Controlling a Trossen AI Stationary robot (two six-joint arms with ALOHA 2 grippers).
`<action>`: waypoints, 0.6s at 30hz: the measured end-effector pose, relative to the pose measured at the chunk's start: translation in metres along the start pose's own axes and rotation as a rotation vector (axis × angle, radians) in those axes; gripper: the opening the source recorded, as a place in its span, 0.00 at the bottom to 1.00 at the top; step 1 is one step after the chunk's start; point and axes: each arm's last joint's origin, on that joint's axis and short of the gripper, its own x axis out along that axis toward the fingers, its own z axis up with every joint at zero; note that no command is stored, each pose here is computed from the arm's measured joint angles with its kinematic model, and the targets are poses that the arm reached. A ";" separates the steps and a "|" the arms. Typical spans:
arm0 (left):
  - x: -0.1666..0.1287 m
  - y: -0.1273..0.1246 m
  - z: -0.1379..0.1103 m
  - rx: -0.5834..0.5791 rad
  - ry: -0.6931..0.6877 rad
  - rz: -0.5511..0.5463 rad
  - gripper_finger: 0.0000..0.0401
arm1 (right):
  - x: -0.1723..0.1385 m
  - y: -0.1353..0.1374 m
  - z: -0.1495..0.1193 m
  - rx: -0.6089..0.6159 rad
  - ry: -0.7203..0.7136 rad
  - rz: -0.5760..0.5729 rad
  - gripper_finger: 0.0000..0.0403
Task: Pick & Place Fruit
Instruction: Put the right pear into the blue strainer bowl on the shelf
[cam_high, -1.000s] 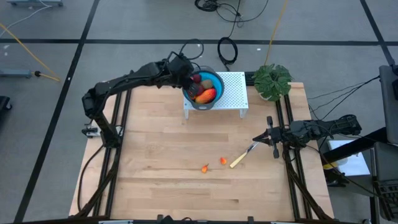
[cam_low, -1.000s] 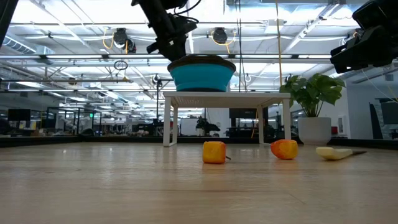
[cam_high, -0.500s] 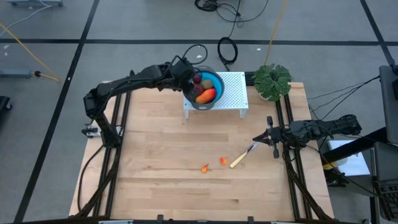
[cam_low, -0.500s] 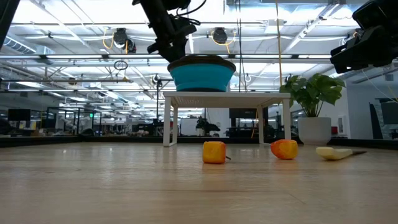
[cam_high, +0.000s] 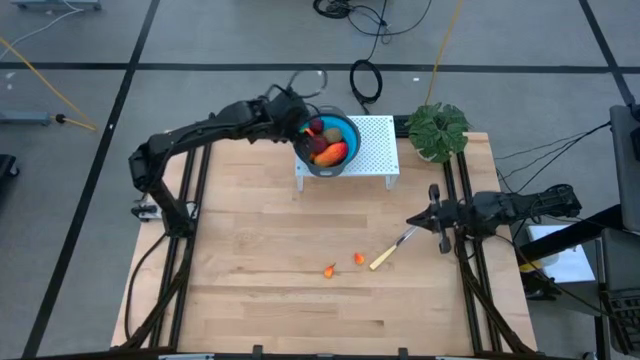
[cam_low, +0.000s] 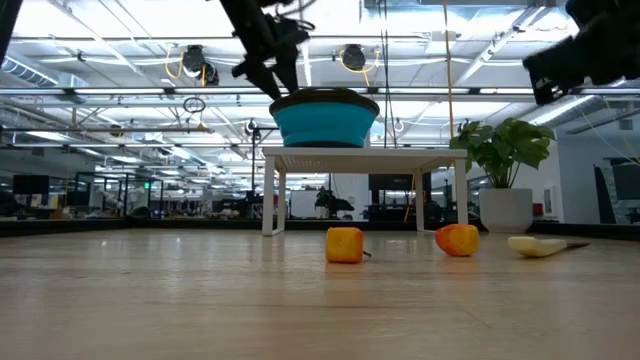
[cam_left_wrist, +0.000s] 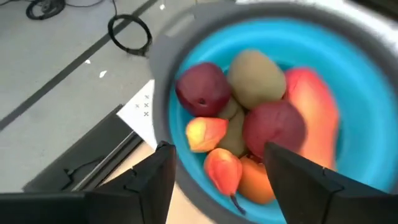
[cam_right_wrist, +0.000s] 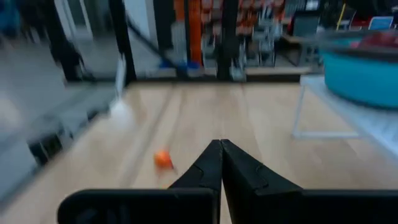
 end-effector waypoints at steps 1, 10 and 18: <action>-0.007 0.001 0.000 -0.024 -0.016 -0.005 0.61 | 0.000 0.000 0.003 0.033 -0.032 0.004 0.00; -0.067 -0.020 -0.010 -0.026 -0.089 -0.096 0.56 | 0.007 0.005 0.015 0.145 -0.119 0.110 0.00; -0.080 -0.056 -0.025 0.028 -0.053 -0.178 0.38 | 0.028 0.014 0.019 0.136 -0.115 0.249 0.00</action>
